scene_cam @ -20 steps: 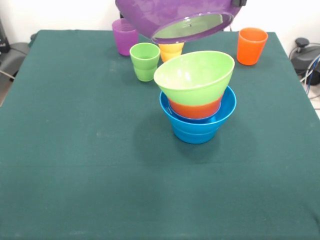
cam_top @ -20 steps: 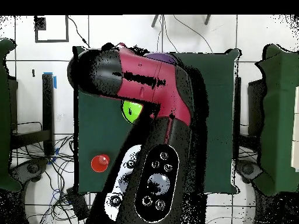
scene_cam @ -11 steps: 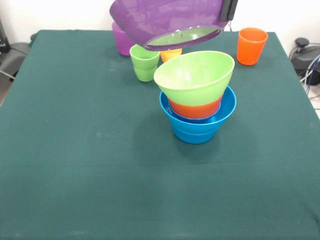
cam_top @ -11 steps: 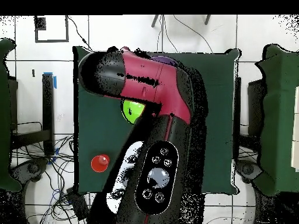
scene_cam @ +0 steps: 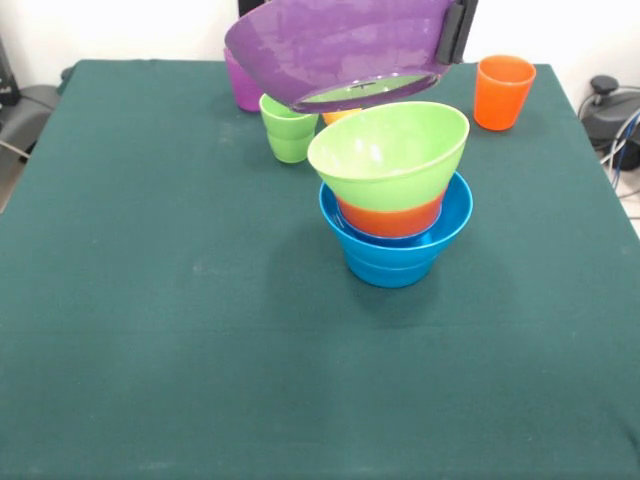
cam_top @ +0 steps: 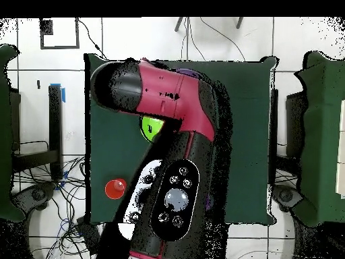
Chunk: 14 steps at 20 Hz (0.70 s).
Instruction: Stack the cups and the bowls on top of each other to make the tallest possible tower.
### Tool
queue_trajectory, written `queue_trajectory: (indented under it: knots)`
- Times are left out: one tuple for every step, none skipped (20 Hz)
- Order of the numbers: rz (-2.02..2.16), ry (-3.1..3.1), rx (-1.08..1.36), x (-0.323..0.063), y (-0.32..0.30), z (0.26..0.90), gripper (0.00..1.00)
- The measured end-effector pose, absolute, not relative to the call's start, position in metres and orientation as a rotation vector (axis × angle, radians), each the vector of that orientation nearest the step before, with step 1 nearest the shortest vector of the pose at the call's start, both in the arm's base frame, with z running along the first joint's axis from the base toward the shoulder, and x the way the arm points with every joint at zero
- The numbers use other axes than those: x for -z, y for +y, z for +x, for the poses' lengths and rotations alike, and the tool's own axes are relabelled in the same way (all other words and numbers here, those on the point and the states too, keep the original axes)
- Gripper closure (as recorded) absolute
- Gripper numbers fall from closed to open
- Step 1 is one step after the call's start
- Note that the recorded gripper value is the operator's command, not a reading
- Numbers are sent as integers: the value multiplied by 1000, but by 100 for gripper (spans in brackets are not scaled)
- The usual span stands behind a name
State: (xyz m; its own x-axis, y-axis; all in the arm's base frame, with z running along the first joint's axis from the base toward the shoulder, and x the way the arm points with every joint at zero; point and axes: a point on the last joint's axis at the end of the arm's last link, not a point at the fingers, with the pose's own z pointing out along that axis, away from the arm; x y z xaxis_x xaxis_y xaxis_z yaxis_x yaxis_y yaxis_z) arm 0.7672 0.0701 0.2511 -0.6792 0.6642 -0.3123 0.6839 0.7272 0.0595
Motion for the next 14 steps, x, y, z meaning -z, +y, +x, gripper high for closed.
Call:
queue_trajectory:
  knots:
    - [1049, 2623, 99, -248, 73, 766, 100]
    - [1049, 2623, 100, -248, 75, 765, 100]
    - [1049, 2625, 102, -246, 78, 765, 100]
    - [1048, 2625, 102, -246, 79, 764, 100]
    - [1047, 2626, 102, -246, 80, 764, 100]
    - [1046, 2627, 102, -245, 83, 764, 100]
    - [1044, 2629, 99, -245, 86, 763, 100]
    - [1042, 2630, 95, -245, 90, 763, 100]
    - [1042, 2631, 93, -246, 91, 763, 100]
    - [1042, 2632, 86, -246, 94, 763, 100]
    - [1044, 2632, 83, -246, 96, 763, 100]
    - [1046, 2632, 78, -246, 97, 763, 100]
    - [1049, 2632, 73, -246, 98, 763, 100]
    - [1054, 2631, 68, -246, 99, 764, 100]
